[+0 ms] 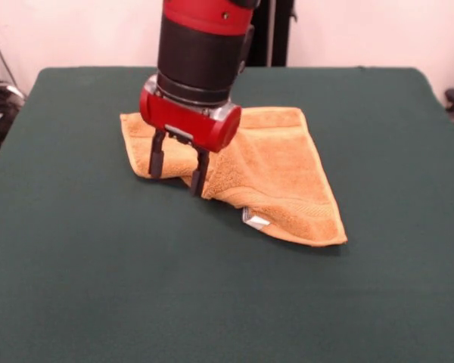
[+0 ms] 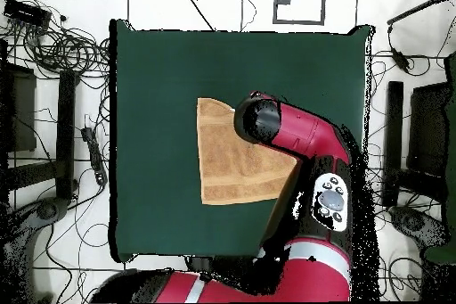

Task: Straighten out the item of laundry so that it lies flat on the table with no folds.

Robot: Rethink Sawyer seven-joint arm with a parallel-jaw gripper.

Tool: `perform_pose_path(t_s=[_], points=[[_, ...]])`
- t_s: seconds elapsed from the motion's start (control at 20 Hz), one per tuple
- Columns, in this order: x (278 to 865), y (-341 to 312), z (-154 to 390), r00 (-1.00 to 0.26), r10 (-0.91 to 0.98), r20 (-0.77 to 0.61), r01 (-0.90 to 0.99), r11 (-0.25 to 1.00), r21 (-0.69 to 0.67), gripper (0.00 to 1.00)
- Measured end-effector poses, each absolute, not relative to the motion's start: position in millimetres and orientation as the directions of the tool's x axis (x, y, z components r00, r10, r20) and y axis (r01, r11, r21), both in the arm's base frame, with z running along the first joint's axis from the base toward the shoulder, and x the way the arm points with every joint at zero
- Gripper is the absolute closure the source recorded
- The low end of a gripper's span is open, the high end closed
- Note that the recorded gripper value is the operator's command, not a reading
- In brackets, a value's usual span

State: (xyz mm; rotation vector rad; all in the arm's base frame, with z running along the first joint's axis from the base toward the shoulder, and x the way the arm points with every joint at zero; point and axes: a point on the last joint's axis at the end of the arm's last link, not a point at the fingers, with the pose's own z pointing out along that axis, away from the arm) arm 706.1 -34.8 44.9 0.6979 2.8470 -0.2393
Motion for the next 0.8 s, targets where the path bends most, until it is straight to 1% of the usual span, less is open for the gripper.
perform_pose_path(t_s=[0.05,0.3,0.8], points=[[700,-33,35,-0.872,0.448,-0.199,0.474,0.873,-0.114,0.0],[689,-31,19,-0.877,0.459,-0.143,0.476,0.871,-0.126,0.0],[682,-29,6,-0.875,0.472,-0.105,0.483,0.866,-0.13,0.0]])
